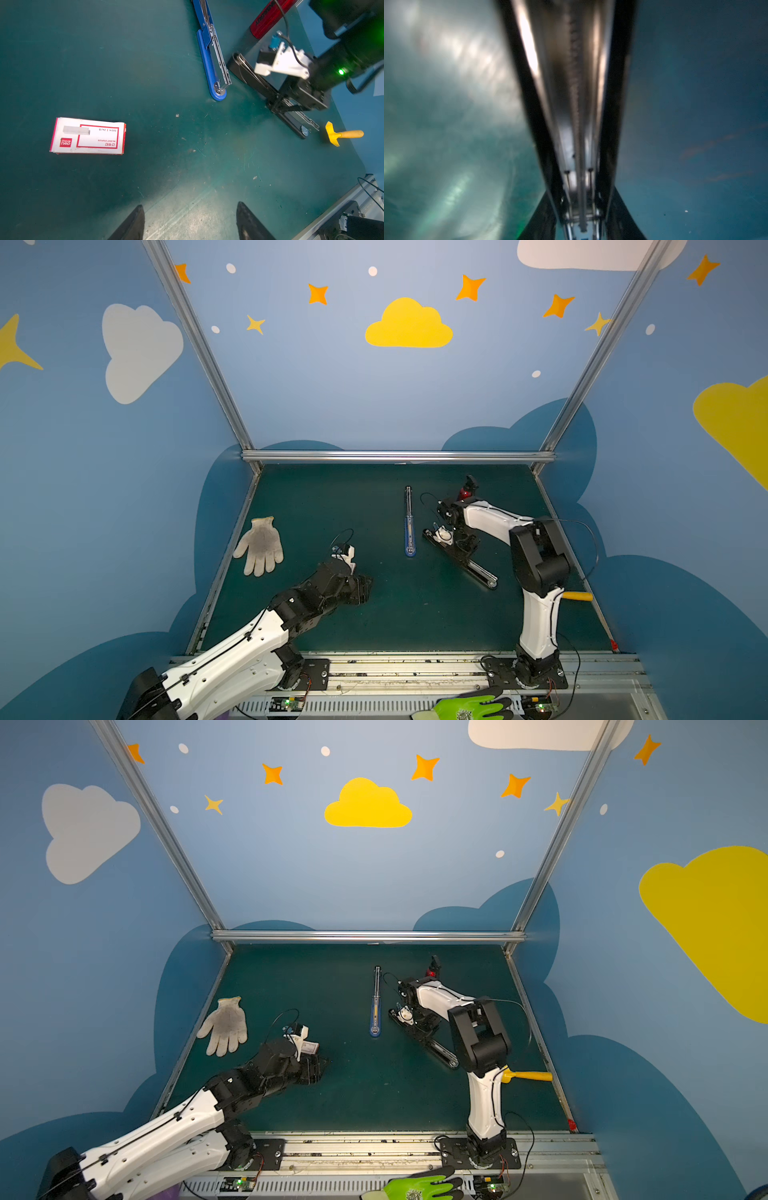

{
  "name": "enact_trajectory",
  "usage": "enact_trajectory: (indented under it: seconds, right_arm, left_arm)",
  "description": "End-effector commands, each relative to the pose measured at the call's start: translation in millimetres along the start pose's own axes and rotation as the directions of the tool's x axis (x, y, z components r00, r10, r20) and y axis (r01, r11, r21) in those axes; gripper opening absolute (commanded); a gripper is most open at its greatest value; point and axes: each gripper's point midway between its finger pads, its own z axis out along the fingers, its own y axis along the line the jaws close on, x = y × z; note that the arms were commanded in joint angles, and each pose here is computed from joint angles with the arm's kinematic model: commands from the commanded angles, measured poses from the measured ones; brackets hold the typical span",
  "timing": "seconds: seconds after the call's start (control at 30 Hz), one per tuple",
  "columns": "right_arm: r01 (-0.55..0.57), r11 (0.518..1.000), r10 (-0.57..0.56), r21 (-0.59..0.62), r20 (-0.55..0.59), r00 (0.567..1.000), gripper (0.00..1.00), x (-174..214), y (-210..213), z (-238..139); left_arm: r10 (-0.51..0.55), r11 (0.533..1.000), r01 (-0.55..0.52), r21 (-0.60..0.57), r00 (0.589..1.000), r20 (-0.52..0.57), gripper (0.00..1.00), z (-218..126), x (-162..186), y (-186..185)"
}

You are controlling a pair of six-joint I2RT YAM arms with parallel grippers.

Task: Load the staples into the stapler

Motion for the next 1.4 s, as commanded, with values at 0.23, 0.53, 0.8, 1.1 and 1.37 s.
enact_trajectory:
  seconds: [0.23,0.53,0.8,1.1,1.37]
  right_arm:
    - [-0.368,0.929,0.370,-0.043,0.146,0.917,0.06,-73.5,-5.5,-25.3]
    - [-0.565,0.816,0.576,-0.122,0.250,0.778,0.07,-121.6,-20.6,-57.9]
    - [-0.656,0.726,0.687,-0.206,0.270,0.675,0.07,-141.8,-21.5,-64.9]
    - [-0.716,0.664,0.747,-0.215,0.229,0.624,0.19,-140.1,-19.2,-51.6]
    - [-0.689,0.678,0.734,-0.258,0.291,0.614,0.54,-132.7,-17.2,-84.4]
  left_arm:
    - [-0.011,1.000,0.011,-0.007,1.000,0.005,0.69,0.3,-1.1,2.0]
    - [-0.009,1.000,0.009,-0.016,1.000,-0.016,0.69,3.6,1.3,2.6]
    - [-0.010,1.000,0.010,-0.018,1.000,-0.014,0.69,3.6,0.9,3.1]
    - [-0.010,1.000,0.010,-0.015,1.000,-0.016,0.69,4.0,1.6,2.6]
    - [-0.009,1.000,0.009,-0.014,1.000,-0.009,0.69,1.7,-1.3,1.4]
